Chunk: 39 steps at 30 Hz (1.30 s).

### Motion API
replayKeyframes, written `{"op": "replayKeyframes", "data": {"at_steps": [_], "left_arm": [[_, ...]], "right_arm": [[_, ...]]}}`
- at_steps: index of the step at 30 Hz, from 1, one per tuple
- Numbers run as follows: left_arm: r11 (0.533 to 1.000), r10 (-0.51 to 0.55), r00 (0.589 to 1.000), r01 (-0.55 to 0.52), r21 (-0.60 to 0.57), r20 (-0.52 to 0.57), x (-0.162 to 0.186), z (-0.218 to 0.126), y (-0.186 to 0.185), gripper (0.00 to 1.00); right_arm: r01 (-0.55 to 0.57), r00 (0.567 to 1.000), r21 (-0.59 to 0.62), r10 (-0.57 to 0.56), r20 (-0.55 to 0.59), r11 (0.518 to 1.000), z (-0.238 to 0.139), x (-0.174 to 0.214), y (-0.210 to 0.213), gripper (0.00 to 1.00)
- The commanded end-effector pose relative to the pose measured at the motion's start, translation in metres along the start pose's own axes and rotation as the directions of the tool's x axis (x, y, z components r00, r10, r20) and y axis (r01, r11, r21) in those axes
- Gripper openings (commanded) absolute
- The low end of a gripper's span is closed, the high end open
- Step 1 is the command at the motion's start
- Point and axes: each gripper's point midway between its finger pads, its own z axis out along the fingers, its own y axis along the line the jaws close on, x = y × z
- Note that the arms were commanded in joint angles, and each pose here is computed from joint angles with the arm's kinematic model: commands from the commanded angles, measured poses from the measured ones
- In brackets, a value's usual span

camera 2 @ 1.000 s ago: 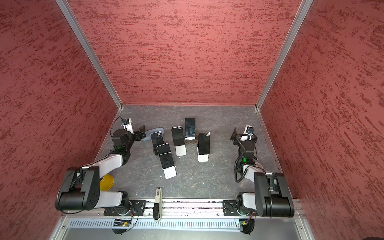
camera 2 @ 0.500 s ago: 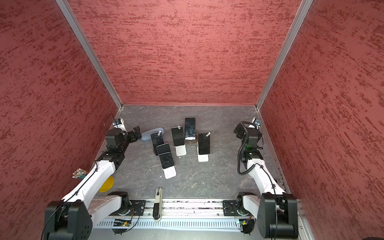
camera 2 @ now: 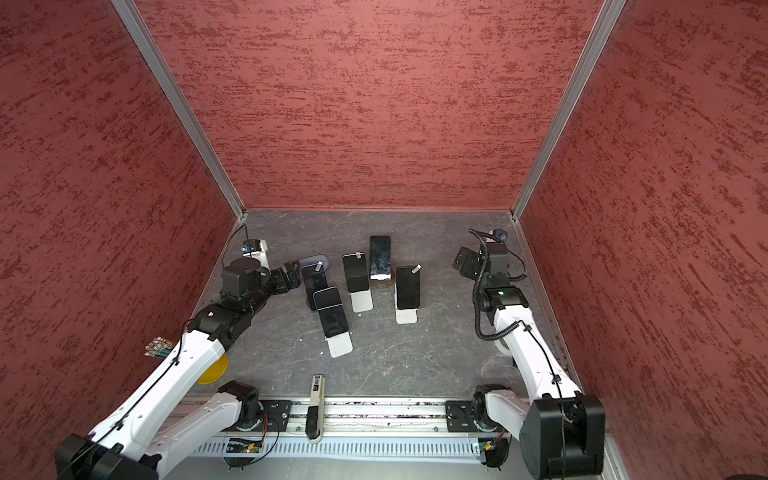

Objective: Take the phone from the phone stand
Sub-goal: 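Reach both grippers forward toward the phones on white stands, then grip the black phone with the right gripper and lift it while the left hovers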

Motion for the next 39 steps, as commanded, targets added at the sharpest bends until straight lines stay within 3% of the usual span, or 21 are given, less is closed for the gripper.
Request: {"op": "replayKeyframes", "data": {"at_steps": [1, 11, 21, 31, 39], "left_arm": [[1.000, 0.000, 1.000, 0.000, 0.007, 0.000, -0.004, -0.014, -0.011, 1.00], [0.981, 0.022, 1.000, -0.018, 0.193, -0.021, 0.002, -0.029, -0.071, 1.00], [0.952, 0.051, 0.999, -0.046, 0.301, -0.011, 0.004, -0.043, -0.115, 1.00], [0.937, 0.092, 0.996, -0.084, 0.339, -0.006, 0.004, -0.045, -0.136, 1.00], [0.929, 0.104, 0.995, -0.097, 0.358, 0.000, 0.005, -0.047, -0.143, 1.00]], "right_arm": [[-0.001, 0.997, -0.107, -0.008, -0.079, 0.994, -0.010, 0.014, 0.027, 0.99], [0.090, 0.975, -0.281, -0.142, -0.170, 0.956, -0.030, 0.057, 0.080, 0.99], [0.155, 0.938, -0.396, -0.261, -0.228, 0.905, -0.040, 0.109, 0.109, 0.99], [0.172, 0.931, -0.401, -0.282, -0.233, 0.900, -0.035, 0.147, 0.121, 0.99], [0.184, 0.955, -0.333, -0.248, -0.162, 0.925, -0.031, 0.133, 0.124, 0.99]]}}
